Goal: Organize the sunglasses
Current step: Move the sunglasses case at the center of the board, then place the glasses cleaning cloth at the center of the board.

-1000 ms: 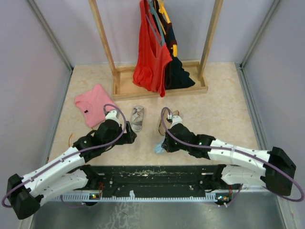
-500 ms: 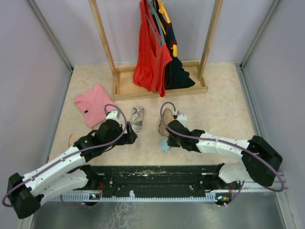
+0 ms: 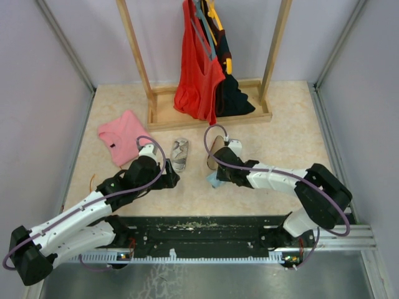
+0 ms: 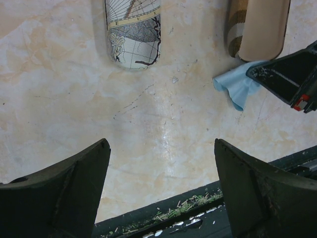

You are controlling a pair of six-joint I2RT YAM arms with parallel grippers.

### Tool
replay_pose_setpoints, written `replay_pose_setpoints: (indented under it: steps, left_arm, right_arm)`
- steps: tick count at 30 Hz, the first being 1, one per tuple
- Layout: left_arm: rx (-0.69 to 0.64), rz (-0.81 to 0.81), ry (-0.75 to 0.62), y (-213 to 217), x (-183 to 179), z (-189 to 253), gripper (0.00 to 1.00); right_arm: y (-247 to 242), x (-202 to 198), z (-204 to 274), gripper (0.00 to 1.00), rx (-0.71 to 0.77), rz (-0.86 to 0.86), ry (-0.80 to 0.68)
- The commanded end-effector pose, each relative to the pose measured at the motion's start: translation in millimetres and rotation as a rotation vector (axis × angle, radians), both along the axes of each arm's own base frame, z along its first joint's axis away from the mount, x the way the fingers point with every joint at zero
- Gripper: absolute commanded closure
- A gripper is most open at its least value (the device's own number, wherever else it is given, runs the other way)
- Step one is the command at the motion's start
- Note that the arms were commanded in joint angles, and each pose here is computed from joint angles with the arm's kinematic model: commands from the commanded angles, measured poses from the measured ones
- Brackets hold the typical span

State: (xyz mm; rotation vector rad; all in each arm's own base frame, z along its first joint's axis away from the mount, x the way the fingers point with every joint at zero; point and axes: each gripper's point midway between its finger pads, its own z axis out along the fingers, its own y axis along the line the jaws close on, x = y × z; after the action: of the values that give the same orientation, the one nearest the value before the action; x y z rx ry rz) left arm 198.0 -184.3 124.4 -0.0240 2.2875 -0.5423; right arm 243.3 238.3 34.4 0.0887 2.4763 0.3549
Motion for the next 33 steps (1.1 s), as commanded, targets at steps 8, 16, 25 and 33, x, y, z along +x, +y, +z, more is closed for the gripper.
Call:
replay_pose_setpoints:
  steps: [8,16,25,33]
  left_arm:
    - [-0.020,-0.008,-0.009,-3,0,10,0.09]
    - [-0.025,-0.034,0.022,-8,-4,2,0.09]
    - [-0.056,-0.080,0.076,-21,-12,-12,0.10]
    - [-0.069,-0.141,0.149,-53,-38,-39,0.19]
  right_arm:
    - [15,26,46,1.00,0.068,-0.011,-0.142]
    - [52,-53,52,0.95,0.253,0.093,-0.122]
    - [11,-71,57,0.52,0.175,0.072,-0.158]
    - [-33,-52,57,0.54,0.093,0.099,-0.131]
